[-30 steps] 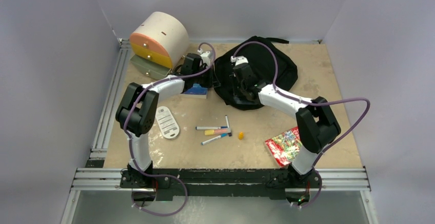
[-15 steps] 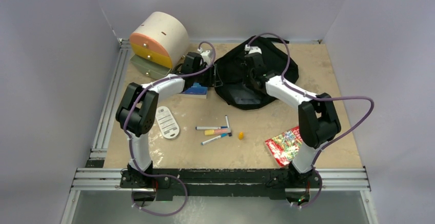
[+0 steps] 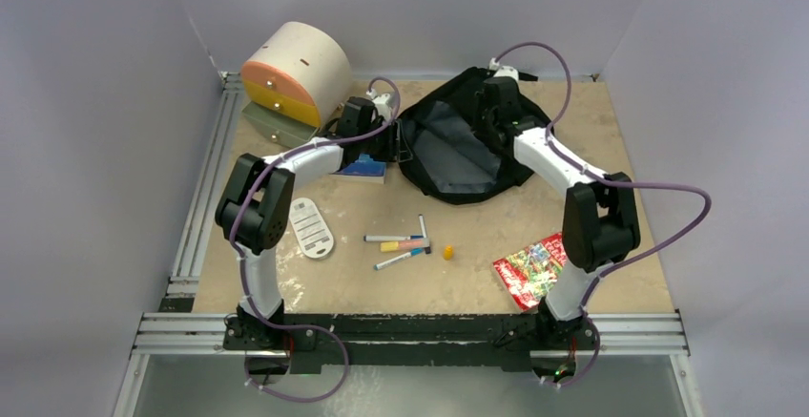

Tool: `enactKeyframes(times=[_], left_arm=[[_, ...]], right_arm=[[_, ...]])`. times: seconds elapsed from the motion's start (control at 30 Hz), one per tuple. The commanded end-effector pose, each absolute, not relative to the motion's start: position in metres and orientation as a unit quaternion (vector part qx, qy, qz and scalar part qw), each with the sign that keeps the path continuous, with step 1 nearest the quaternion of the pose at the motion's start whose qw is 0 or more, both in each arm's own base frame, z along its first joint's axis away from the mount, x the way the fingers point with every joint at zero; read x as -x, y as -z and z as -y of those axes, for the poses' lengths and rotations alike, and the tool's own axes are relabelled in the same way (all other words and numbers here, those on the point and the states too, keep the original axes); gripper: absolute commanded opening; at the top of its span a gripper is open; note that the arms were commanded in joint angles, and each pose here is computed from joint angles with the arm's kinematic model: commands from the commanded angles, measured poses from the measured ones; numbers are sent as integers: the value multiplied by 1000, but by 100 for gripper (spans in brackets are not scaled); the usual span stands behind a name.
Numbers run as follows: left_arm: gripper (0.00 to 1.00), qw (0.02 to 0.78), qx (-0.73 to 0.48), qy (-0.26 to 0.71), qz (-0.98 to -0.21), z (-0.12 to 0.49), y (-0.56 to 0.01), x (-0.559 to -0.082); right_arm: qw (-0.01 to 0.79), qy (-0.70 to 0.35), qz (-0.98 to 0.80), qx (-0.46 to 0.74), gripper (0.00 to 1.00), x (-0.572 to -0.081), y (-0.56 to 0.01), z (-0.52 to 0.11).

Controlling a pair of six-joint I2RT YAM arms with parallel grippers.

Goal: Pack the student bag
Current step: Unzip the student bag at the center of the board, then adjust the student bag at the center of the board.

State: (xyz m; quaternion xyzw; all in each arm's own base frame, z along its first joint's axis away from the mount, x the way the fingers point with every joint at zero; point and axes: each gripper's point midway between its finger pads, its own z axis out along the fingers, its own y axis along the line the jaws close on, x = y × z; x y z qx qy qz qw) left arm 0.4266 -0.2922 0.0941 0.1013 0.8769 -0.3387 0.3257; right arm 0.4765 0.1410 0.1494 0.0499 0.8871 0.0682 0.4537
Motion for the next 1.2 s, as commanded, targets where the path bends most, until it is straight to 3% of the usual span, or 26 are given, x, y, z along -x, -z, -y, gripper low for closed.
enactKeyframes(times=[0.0,0.47,0.77,0.93,1.03,1.17], left_arm=[[36,358,-105,347,-861,297,-118,-444],[32,342,-105,345,-868,297,-114,-441],[32,340,-105,345,-868,297,-114,-441],[42,347,-81,362,-861,296,-130,-441],[59,360,-26,391,-847,298,-147,-443],[66,351,52,422,-834,311,-156,-449]], right_arm=[[519,-63,-843,-124,0,-513,-187,-107],[569,20,-785,-245,0,-559,-193,-4],[542,32,-805,-239,0,-572,-170,8],[532,8,-817,-223,0,-573,-163,-1],[531,1,-819,-218,0,-572,-162,-4],[532,-6,-818,-221,0,-570,-166,-4]])
